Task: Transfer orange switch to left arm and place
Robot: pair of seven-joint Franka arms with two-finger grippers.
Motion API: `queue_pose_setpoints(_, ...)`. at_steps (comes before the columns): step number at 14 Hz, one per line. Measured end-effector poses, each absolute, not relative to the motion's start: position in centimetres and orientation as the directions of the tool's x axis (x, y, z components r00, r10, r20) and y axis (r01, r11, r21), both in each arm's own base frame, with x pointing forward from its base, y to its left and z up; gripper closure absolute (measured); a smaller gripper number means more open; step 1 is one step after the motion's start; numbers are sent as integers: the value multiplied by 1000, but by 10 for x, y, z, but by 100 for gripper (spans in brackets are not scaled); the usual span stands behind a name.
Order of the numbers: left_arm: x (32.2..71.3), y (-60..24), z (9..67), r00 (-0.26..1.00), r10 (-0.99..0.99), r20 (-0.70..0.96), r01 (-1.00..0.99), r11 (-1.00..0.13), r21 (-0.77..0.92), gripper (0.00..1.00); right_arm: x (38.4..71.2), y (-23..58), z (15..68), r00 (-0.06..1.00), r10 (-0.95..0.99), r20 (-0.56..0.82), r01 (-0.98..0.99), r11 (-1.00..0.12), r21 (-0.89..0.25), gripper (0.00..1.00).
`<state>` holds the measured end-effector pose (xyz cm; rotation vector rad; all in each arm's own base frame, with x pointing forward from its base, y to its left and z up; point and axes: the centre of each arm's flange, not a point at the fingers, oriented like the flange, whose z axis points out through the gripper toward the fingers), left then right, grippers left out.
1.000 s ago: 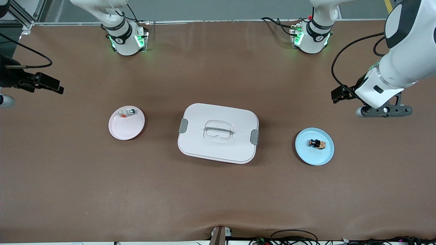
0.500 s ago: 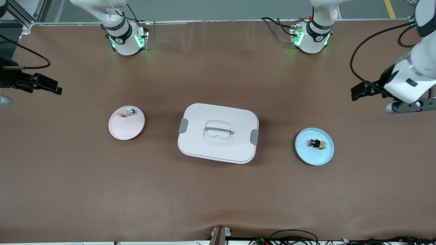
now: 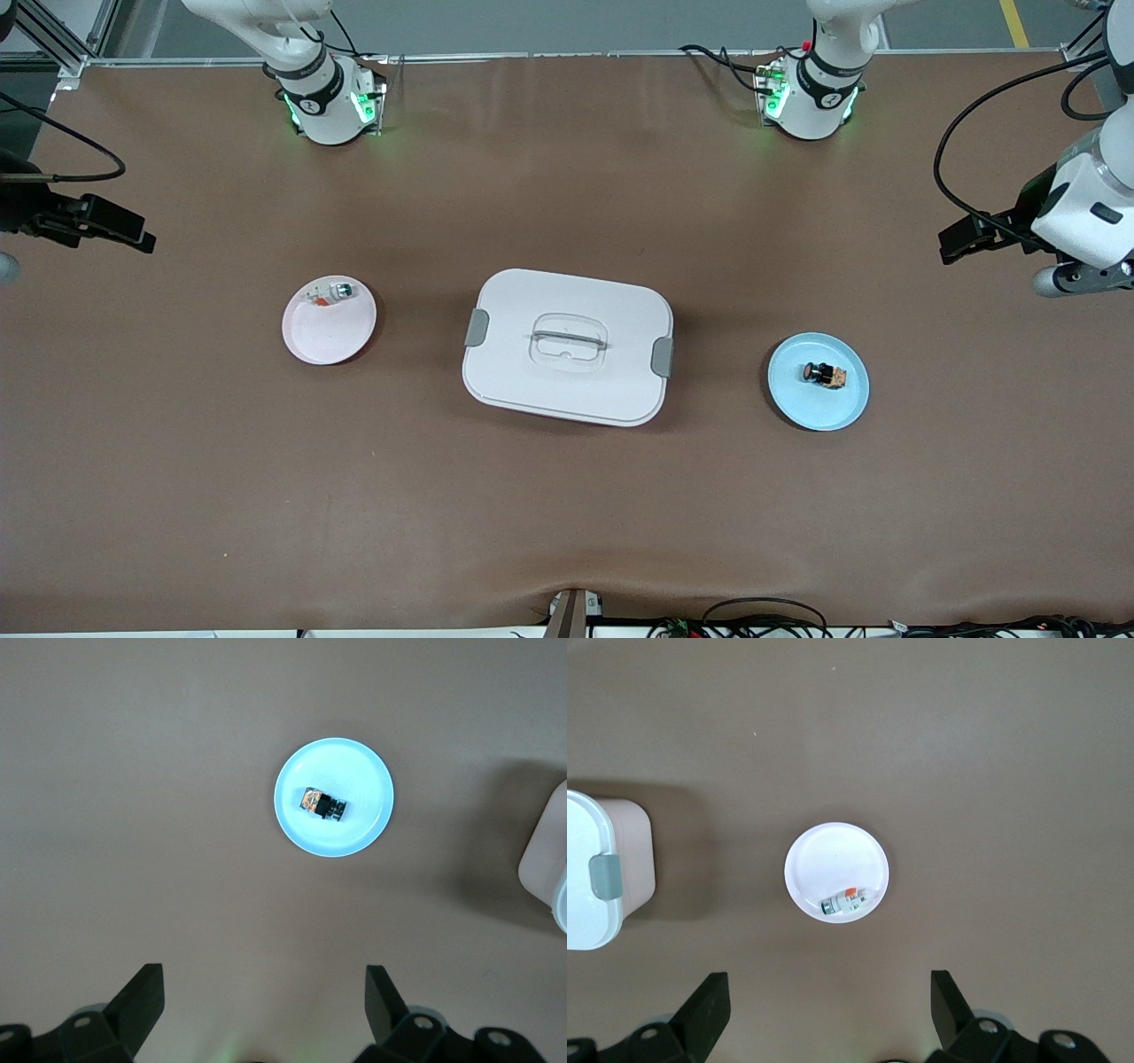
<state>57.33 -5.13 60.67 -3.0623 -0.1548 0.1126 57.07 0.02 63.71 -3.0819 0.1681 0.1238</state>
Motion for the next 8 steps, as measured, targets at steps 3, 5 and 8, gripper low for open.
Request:
queue_pose_setpoints(3, 571, -53, 619, 994, 101, -46, 98, -992, -75, 0, 574, -1, 640, 993, -110, -54, -112, -992, -51, 0)
queue_pose_setpoints(5, 565, -56, 630, 995, 98, -29, 95, -992, -80, 0, 574, -1, 640, 993, -110, -50, -113, -992, -52, 0)
queue_pose_setpoints(8, 556, -59, 640, 996, 84, -15, 83, -992, -90, 0, 574, -1, 640, 993, -109, -48, -112, -992, -52, 0)
